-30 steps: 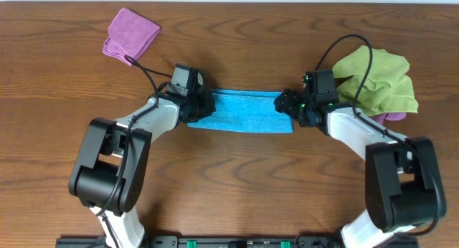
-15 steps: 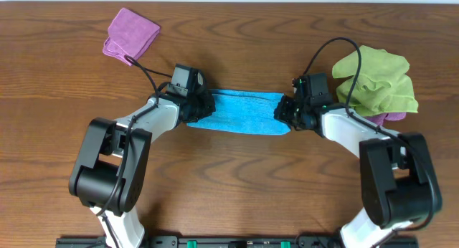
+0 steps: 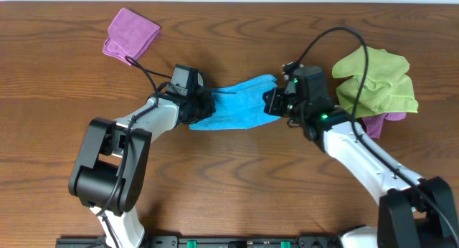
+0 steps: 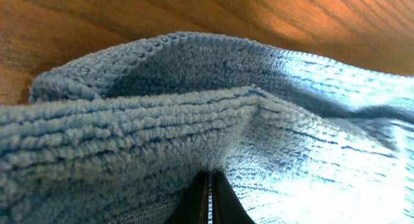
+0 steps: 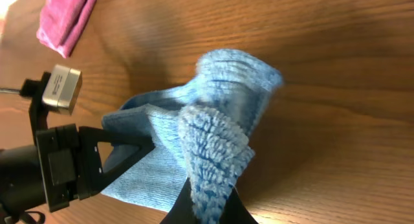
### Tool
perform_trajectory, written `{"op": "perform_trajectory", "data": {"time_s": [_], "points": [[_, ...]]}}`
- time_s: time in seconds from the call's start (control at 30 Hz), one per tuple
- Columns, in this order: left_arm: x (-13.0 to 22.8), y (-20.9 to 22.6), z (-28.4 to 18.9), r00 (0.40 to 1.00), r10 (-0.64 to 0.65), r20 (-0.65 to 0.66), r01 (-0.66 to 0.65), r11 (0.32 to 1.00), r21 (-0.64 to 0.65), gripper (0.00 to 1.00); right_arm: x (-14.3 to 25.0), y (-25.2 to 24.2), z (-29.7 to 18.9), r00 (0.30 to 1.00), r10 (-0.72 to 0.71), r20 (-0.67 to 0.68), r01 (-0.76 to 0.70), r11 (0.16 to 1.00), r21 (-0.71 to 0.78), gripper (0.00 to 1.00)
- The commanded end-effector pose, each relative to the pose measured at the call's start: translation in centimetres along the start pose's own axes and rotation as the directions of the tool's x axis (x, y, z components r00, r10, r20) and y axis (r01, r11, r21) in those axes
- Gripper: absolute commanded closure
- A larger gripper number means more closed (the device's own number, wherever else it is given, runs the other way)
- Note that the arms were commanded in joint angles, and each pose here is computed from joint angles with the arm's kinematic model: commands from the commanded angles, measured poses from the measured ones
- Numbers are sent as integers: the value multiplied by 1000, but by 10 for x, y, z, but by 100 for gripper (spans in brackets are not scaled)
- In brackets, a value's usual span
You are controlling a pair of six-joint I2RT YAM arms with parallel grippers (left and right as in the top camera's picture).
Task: Fold the cloth
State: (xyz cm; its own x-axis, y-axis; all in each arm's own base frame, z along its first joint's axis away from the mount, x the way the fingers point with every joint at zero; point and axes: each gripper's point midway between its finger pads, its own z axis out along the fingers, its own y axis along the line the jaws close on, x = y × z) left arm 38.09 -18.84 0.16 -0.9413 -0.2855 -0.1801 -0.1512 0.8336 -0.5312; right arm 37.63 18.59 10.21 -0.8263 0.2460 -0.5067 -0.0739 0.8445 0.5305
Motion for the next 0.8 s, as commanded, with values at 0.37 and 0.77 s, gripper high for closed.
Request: {"op": "perform_trajectory", "data": {"time_s": [0.37,0.77], "points": [[-8,-6,-11,1000,6,20,-7,1000,9,94,3,88,58,983,-184,-10,184,982,-34,99],[-45,7,-81,989,-21,146,19,1000,16,94,43,115,76,960,-270,-70,266,962,-67,99]]}}
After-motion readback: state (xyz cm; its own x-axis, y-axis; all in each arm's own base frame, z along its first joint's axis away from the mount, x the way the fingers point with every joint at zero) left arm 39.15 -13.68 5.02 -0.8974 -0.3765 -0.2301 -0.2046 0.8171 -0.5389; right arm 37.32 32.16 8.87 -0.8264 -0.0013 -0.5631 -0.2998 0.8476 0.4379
